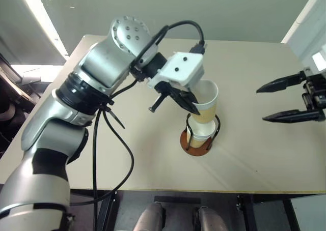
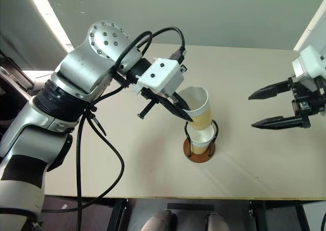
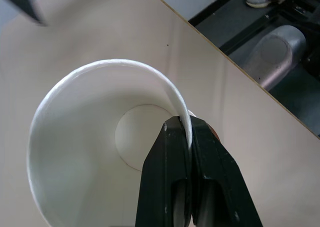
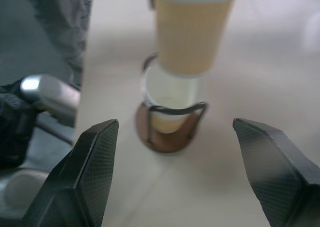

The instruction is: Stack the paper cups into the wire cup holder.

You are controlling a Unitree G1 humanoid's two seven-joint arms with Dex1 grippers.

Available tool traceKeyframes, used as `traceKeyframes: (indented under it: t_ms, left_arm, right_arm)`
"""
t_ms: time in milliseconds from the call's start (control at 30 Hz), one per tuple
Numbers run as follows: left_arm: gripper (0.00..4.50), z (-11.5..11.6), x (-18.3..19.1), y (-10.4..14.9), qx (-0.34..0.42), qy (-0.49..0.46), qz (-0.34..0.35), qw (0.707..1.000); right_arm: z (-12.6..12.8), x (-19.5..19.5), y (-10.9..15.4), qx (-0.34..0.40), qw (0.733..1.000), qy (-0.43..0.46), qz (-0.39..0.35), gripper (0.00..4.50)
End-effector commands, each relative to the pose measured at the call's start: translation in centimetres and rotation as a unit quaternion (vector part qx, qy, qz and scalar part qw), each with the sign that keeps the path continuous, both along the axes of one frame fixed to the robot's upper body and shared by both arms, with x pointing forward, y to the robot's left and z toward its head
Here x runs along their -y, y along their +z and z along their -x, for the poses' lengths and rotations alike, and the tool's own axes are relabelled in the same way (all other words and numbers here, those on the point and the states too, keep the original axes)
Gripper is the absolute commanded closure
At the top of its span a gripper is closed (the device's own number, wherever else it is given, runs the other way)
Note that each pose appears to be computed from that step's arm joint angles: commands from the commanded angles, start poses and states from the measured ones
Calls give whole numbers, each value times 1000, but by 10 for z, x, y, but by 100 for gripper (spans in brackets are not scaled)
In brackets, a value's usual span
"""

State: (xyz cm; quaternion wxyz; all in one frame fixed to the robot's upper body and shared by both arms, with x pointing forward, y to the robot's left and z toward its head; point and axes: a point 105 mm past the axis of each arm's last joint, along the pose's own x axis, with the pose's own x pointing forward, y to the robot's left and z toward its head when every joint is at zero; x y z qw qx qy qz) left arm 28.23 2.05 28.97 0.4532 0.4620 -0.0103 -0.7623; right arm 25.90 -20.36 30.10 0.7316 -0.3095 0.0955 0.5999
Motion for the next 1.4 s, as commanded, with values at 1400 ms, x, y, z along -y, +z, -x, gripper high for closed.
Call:
traceKeyframes:
  t_ms: [1400]
  left_arm:
    - [352,-23,0,-46,-11,8,-37,999]
  right_arm:
    - [10,-8,17,38,999,5,2,69]
